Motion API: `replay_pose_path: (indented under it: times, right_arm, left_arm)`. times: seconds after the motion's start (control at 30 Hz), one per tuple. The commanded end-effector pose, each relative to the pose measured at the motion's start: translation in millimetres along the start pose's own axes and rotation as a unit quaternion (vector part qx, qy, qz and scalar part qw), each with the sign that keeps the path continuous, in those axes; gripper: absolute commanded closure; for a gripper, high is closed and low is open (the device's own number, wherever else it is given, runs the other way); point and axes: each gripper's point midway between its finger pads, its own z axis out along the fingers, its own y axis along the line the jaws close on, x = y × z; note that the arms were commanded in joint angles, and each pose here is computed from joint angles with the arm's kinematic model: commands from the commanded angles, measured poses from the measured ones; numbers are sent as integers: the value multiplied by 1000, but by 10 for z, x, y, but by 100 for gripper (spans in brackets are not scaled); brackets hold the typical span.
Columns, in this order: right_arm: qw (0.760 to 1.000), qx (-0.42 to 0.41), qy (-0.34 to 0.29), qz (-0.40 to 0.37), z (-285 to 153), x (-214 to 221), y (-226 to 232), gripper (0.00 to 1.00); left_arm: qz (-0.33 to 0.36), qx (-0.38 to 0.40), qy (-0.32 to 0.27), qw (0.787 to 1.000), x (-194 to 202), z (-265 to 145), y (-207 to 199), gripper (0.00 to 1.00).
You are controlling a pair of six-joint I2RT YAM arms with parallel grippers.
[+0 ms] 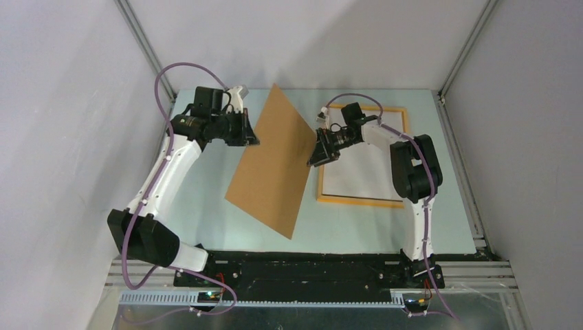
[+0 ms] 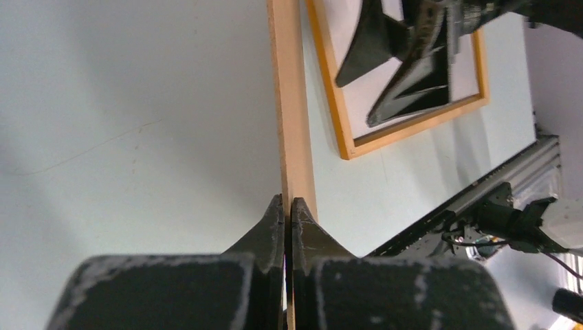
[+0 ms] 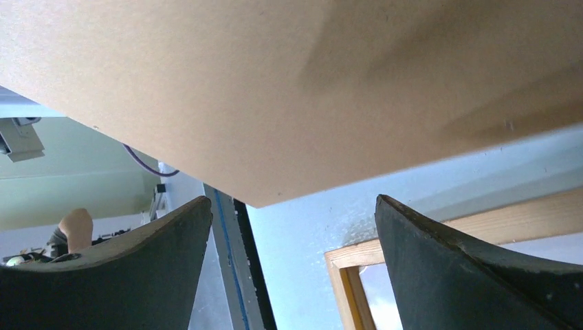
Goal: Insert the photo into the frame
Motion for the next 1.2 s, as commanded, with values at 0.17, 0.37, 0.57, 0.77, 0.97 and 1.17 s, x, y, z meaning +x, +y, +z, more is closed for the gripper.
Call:
replay_pose_path:
  times: [0.17, 0.37, 0.57, 0.77, 0.97, 1.17]
  right_arm:
    - [997, 15, -60, -45, -298, -565, 518, 7]
    - [995, 9, -89, -53, -291, -882, 744, 6]
    - [992, 0, -113, -48, -225, -1149, 961, 5]
    - [991, -15, -125, -50, -153, -1293, 1190, 5]
    - [990, -38, -130, -45, -143, -1347, 1434, 5]
    - [987, -56, -142, -52, -201, -1399, 1714, 4]
  left_arm:
    - [49, -117, -33, 991, -316, -320, 250, 100]
    - [52, -148, -18, 987, -325, -395, 315, 100]
    - [67, -170, -5, 983, -375, -425, 319, 100]
    - [77, -153, -10, 985, -364, -427, 131, 100]
    - [94, -115, -19, 989, -329, -447, -174, 85]
    - [113, -66, -15, 991, -267, -410, -473, 62]
